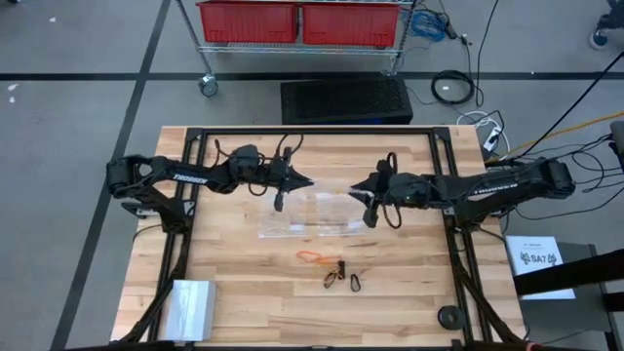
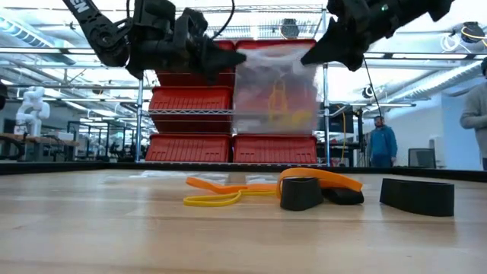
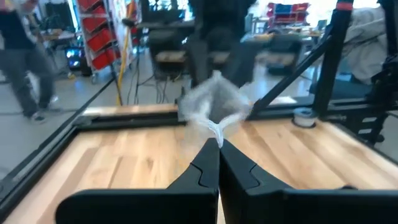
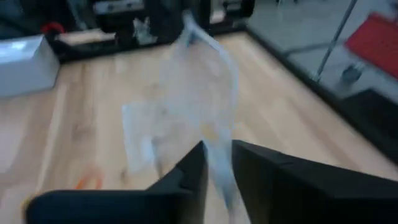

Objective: Sort rubber bands
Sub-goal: Put the yellow rubber band into the zip bag, then close the zip bag

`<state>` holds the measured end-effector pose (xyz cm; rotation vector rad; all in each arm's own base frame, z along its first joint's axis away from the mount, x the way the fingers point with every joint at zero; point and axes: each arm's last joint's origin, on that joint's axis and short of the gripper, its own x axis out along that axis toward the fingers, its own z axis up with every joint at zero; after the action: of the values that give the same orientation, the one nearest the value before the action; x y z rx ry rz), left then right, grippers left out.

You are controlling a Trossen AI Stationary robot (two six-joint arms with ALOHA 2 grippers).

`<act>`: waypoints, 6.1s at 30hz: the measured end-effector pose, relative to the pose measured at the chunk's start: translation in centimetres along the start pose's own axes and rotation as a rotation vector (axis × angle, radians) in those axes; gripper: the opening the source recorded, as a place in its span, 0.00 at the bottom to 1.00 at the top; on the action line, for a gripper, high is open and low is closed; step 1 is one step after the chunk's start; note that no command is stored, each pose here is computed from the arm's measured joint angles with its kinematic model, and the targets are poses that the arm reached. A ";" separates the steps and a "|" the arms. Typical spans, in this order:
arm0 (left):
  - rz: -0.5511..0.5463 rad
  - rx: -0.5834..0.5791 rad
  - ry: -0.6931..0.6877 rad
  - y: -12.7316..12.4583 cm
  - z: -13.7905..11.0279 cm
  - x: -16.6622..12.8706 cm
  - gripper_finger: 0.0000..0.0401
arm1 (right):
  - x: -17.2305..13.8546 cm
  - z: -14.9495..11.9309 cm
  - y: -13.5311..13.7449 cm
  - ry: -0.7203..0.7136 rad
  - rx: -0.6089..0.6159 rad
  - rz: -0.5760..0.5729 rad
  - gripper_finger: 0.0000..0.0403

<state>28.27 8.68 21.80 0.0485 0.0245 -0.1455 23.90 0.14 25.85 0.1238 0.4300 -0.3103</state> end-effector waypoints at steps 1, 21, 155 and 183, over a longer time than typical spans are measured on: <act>0.006 -0.004 0.008 0.1 -0.3 -0.2 0.00 | -0.2 0.2 0.2 0.029 0.006 0.009 0.22; 0.106 0.059 -0.060 -0.6 -0.4 -5.2 0.00 | 4.0 -2.5 11.5 0.289 -0.033 0.389 0.42; 0.095 0.150 -0.034 -1.5 -0.1 -5.0 0.00 | 10.1 11.1 2.3 0.453 -0.258 -0.070 0.22; 0.337 0.136 0.171 0.4 -1.3 -5.6 0.00 | 6.9 7.3 -2.1 0.488 -0.178 -0.029 0.28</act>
<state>22.77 9.95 20.67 0.1996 0.1758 0.1945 32.00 -5.06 29.36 0.0167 0.9405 -0.2673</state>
